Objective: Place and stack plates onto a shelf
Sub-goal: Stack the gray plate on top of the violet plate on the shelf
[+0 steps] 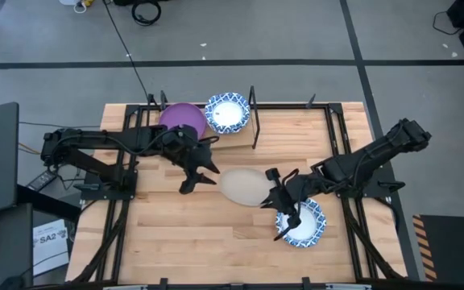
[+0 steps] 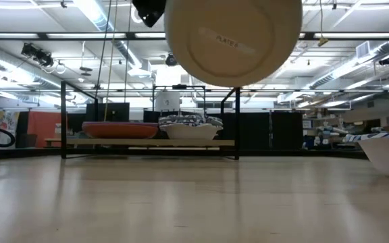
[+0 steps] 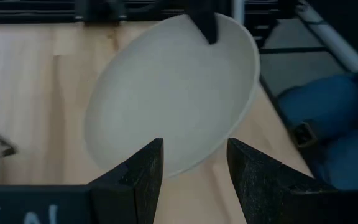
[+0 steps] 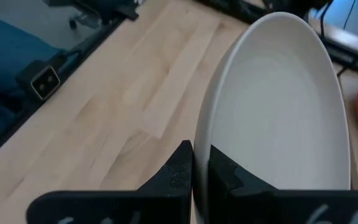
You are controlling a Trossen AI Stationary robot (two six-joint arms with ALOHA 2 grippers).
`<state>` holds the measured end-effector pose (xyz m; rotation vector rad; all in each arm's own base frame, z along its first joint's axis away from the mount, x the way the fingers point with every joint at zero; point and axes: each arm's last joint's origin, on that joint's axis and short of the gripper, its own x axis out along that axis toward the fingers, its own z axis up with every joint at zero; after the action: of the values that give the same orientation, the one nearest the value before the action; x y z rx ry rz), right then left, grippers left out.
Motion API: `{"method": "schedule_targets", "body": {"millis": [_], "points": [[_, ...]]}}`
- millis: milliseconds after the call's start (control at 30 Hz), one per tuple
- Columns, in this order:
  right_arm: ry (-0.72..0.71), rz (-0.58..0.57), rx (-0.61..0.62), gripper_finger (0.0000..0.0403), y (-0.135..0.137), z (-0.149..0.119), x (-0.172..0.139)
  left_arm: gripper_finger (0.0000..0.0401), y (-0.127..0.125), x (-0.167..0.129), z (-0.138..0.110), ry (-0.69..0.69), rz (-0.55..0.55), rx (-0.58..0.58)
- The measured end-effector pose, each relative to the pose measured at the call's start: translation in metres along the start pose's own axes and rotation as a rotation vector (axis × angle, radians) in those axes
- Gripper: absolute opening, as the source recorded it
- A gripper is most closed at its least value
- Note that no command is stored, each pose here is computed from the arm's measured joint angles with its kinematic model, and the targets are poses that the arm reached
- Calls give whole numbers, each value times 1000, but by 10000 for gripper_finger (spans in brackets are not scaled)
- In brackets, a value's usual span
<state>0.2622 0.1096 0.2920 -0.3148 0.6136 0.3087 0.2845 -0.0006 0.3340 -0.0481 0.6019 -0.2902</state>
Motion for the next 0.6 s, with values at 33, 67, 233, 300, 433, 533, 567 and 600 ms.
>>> {"method": "schedule_targets", "body": {"millis": [33, 67, 233, 300, 433, 533, 567, 600], "points": [[-6, 1, -4, 23, -1, 0, 0, 183, -1, 0, 0, -5, -17, 7], [-11, 1, -8, 23, -2, 1, 0, 183, -1, 0, 1, -15, -32, 16], [-60, -17, -22, 23, -6, 5, 0, 183, -2, 0, 2, -23, -56, 21], [-76, -26, -25, 23, -8, 7, 0, 183, -2, 0, 2, -25, -59, 22], [-104, -37, -21, 23, -13, 9, 1, 183, -2, 0, 2, -23, -65, 25], [-110, -47, -16, 23, -17, 9, 1, 183, -3, 0, 2, -25, -101, 27], [-118, -59, -13, 23, -19, 10, 1, 182, -3, 0, 2, -26, -113, 38], [-122, -65, -11, 24, -20, 10, 0, 181, -4, 0, 2, -26, -121, 49]]}}
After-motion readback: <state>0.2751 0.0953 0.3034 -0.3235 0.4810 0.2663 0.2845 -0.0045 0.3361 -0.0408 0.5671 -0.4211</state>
